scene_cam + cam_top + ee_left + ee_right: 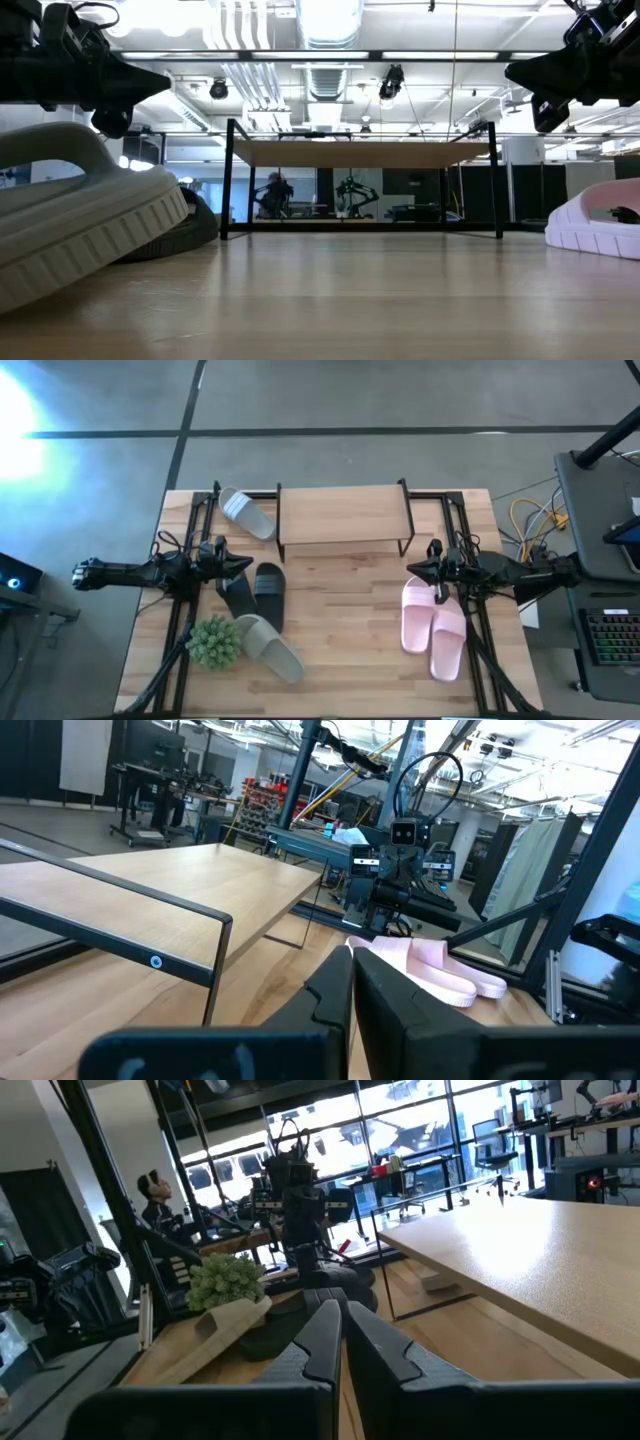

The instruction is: Pick and place slides into the shelf

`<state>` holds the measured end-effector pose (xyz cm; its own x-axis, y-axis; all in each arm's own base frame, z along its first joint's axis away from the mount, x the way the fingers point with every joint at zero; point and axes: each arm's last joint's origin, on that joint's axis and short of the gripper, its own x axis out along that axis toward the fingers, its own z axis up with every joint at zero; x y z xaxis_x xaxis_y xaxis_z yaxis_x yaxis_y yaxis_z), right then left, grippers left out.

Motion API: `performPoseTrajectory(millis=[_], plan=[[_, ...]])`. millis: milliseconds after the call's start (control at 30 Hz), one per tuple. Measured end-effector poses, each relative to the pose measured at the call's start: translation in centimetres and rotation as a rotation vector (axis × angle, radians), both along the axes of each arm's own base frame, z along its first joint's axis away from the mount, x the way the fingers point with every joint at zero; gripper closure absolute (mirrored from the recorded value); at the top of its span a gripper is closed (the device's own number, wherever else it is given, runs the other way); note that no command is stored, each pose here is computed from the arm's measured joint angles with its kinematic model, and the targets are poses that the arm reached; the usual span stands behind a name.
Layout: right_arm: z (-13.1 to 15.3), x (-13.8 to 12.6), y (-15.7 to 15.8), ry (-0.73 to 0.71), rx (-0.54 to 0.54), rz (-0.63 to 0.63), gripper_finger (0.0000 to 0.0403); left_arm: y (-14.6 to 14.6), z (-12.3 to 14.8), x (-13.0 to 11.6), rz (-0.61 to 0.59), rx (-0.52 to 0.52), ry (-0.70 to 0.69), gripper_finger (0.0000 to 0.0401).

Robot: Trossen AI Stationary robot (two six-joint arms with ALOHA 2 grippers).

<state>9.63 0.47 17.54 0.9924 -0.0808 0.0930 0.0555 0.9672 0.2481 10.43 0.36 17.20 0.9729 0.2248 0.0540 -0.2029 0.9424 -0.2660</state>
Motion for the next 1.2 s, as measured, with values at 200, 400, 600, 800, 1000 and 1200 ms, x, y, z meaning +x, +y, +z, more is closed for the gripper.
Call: performPoseTrajectory(millis=[200, 400, 600, 800, 1000, 1200], plan=[[0.0, 0.0, 0.0, 0.000, -0.001, 0.000, 0.0390, 0.0, 0.0, 0.0, 0.000, 0.000, 0.000, 0.0401], [0.1, 0.0, 0.0, -0.010, 0.002, 0.000, 0.0390, 0.0, 0.0, 0.0, 0.000, 0.000, 0.000, 0.0401], [1.2, -0.1, -0.1, -0.148, 0.254, 0.025, 0.0390, 0.0, 0.0, 0.0, 0.000, 0.000, 0.000, 0.0401], [2.5, -0.4, 0.0, -0.292, 0.475, 0.099, 0.0390, 0.0, 0.0, 0.0, 0.000, 0.000, 0.000, 0.0401], [3.5, -0.8, -0.4, -0.446, 0.672, 0.067, 0.0390, 0.0, 0.0, 0.0, 0.000, 0.000, 0.000, 0.0401], [5.2, -1.8, -0.5, -0.642, 0.650, 0.133, 0.0390, 0.0, 0.0, 0.0, 0.000, 0.000, 0.001, 0.0401]])
